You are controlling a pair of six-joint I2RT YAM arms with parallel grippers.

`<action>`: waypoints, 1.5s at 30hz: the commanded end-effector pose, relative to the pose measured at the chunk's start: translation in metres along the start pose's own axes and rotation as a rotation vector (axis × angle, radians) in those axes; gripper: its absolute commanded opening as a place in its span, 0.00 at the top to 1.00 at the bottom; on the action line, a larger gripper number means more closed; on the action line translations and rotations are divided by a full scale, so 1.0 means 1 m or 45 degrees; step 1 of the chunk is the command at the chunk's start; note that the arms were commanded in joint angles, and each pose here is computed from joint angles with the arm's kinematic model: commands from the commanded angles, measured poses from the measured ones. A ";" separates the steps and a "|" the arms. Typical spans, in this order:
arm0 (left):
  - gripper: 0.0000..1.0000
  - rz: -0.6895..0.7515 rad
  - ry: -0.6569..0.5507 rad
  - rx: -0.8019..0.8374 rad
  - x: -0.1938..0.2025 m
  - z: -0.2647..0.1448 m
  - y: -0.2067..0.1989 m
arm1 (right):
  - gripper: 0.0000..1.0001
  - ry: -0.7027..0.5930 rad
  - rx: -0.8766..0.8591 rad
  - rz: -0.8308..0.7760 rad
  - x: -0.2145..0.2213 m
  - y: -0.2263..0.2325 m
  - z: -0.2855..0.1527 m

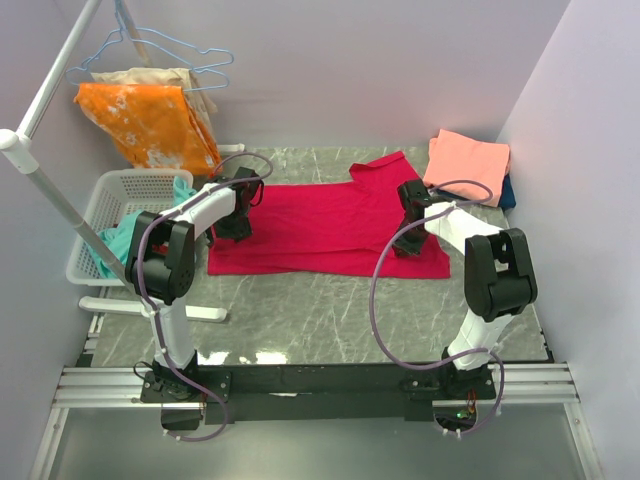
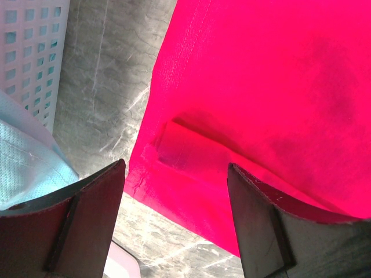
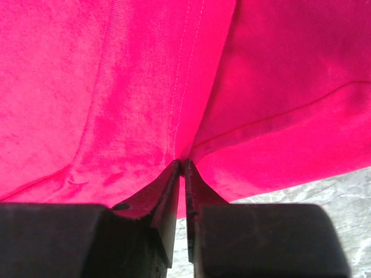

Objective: Fold and stack the t-shirts
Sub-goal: Fold the tshirt

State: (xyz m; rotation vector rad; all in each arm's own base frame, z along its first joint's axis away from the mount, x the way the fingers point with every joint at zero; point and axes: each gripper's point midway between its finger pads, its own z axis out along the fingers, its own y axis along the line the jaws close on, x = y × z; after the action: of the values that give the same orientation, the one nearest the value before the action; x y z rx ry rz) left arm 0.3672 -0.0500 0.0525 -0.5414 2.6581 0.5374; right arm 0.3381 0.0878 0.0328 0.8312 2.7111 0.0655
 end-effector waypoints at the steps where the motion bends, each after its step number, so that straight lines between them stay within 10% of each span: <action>1: 0.24 -0.036 -0.055 0.027 -0.010 -0.015 0.006 | 0.92 -0.033 -0.026 -0.002 -0.010 0.012 -0.005; 42: 0.23 -0.060 -0.065 -0.010 -0.023 -0.020 0.006 | 1.00 -0.037 -0.440 -0.173 -0.089 0.151 -0.011; 45: 0.23 -0.070 -0.080 -0.003 -0.027 -0.022 0.006 | 0.69 -0.125 -0.411 -0.148 -0.099 0.144 -0.022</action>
State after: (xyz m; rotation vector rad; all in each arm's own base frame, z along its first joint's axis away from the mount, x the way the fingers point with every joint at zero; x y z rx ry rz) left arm 0.3689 -0.0467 0.0632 -0.5470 2.6437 0.5665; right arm 0.4783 0.1540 0.0705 0.6033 2.6388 0.4157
